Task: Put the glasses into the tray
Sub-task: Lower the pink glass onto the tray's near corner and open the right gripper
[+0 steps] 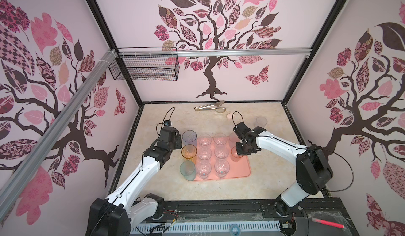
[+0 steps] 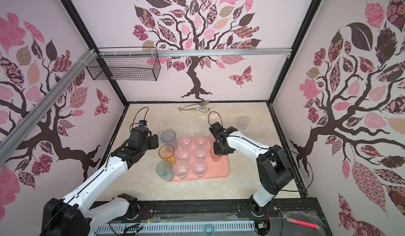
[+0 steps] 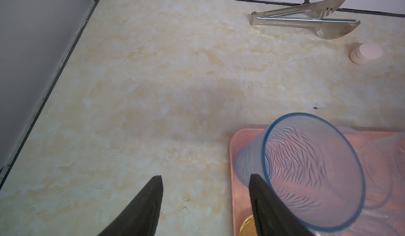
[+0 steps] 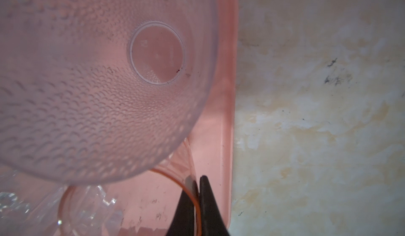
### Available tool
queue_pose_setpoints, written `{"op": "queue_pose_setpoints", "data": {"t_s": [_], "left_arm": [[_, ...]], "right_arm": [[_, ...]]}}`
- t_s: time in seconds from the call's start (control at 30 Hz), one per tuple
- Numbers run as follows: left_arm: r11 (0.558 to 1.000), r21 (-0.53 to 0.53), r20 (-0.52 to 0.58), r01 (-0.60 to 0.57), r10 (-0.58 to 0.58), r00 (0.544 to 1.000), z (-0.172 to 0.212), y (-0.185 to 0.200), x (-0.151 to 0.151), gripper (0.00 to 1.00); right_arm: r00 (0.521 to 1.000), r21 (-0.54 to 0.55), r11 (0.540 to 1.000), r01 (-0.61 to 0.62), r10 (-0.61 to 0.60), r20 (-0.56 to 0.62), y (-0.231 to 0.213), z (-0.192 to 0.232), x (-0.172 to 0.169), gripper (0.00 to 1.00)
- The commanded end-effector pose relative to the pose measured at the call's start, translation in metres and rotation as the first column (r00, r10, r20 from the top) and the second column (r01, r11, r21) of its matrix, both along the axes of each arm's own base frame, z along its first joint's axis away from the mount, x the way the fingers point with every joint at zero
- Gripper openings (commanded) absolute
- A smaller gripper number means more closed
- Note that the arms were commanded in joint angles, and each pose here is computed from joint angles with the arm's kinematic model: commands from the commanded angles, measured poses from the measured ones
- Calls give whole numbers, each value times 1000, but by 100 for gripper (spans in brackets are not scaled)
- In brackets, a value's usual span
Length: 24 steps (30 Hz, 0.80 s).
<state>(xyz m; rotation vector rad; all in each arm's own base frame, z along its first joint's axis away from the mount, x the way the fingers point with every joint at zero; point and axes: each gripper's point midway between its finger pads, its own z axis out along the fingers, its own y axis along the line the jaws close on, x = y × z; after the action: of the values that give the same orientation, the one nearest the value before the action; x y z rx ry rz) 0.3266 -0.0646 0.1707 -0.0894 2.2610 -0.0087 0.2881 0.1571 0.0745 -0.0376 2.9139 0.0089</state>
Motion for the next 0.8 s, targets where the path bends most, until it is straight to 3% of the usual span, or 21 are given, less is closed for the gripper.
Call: {"op": "queue_pose_setpoints", "data": {"t_s": [0.0,0.13,0.23,0.33,0.43,0.6,0.77], "left_arm": [[1000,-2,-7,-2,2,1000,-6,2,-3,67],[1000,4,-4,-8,8,1000,-5,4,-4,67],[1000,6,-1,-12,12,1000,-4,5,-6,67],[1000,16,7,-15,15,1000,-2,6,-4,67],[999,30,15,-20,20,1000,2,8,-2,67],[1000,16,39,-22,21,999,7,9,-6,67],[1000,-2,34,-5,5,999,6,5,-7,67]], "right_arm": [[1000,-12,1000,-9,9,7,4,4,8,12],[1000,-19,1000,-10,11,25,0,19,6,30],[999,14,1000,-20,20,41,3,37,4,35],[997,140,990,-28,18,72,11,67,13,39],[987,242,970,18,-56,149,0,98,43,39],[900,244,958,154,-238,366,-35,147,111,49],[801,281,898,340,-433,414,-85,141,153,57]]}}
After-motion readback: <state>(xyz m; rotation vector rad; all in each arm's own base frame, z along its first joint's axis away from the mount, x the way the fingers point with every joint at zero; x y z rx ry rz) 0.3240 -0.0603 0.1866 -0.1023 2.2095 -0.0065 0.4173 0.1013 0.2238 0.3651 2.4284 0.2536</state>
